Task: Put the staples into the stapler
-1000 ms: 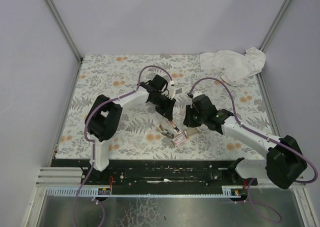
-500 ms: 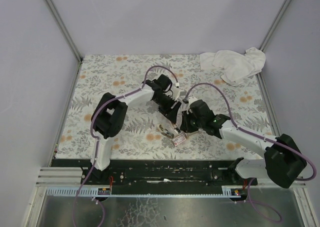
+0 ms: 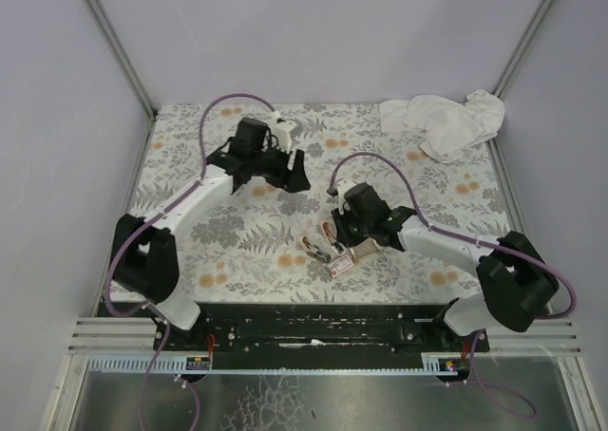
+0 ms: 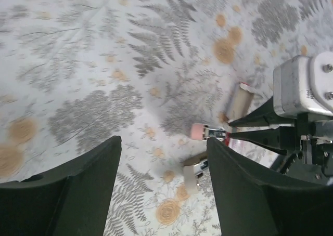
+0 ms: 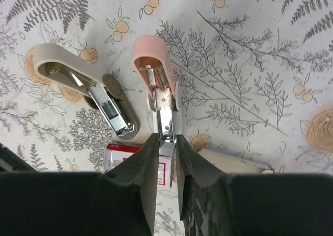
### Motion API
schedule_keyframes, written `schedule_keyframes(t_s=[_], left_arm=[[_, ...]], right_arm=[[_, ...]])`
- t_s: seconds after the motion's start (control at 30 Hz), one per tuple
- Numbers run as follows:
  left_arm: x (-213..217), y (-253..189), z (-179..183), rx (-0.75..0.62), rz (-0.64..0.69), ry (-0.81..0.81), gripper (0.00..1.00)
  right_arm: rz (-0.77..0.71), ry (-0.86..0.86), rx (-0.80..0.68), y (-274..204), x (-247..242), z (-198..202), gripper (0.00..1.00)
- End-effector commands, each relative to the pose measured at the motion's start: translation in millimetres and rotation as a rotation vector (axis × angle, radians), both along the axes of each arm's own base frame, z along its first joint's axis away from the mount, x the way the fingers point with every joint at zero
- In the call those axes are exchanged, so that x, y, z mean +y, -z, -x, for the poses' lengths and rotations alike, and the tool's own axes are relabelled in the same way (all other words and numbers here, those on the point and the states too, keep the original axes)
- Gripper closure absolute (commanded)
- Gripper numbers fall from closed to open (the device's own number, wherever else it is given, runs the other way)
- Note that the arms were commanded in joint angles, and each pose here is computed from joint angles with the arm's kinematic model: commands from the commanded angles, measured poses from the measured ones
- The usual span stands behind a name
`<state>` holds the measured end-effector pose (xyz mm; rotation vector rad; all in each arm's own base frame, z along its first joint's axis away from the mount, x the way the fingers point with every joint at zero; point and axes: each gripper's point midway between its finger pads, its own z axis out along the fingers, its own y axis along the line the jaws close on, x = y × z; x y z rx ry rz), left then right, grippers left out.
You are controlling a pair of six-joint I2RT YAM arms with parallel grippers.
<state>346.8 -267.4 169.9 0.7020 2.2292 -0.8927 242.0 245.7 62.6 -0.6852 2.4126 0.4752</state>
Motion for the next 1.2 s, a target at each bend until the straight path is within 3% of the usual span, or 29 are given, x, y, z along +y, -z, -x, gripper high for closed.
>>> schedule_keyframes(t_s=[0.0, 0.33, 1.17], left_arm=[[39.2, -11.9, -18.2, -0.078, 0.005, -0.193, 0.34], [108.9, -3.7, -4.9, -0.142, -0.06, -0.411, 0.28], [120.4, 6.3, -6.9, -0.135, -0.11, -0.443, 0.28]], right_arm=[[0.026, -0.105, -0.046, -8.7, 12.9, -9.7, 0.76], [0.042, -0.191, -0.019, 0.2, 22.1, -9.1, 0.76], [0.053, -0.223, 0.022, 16.7, 25.1, -5.1, 0.77]])
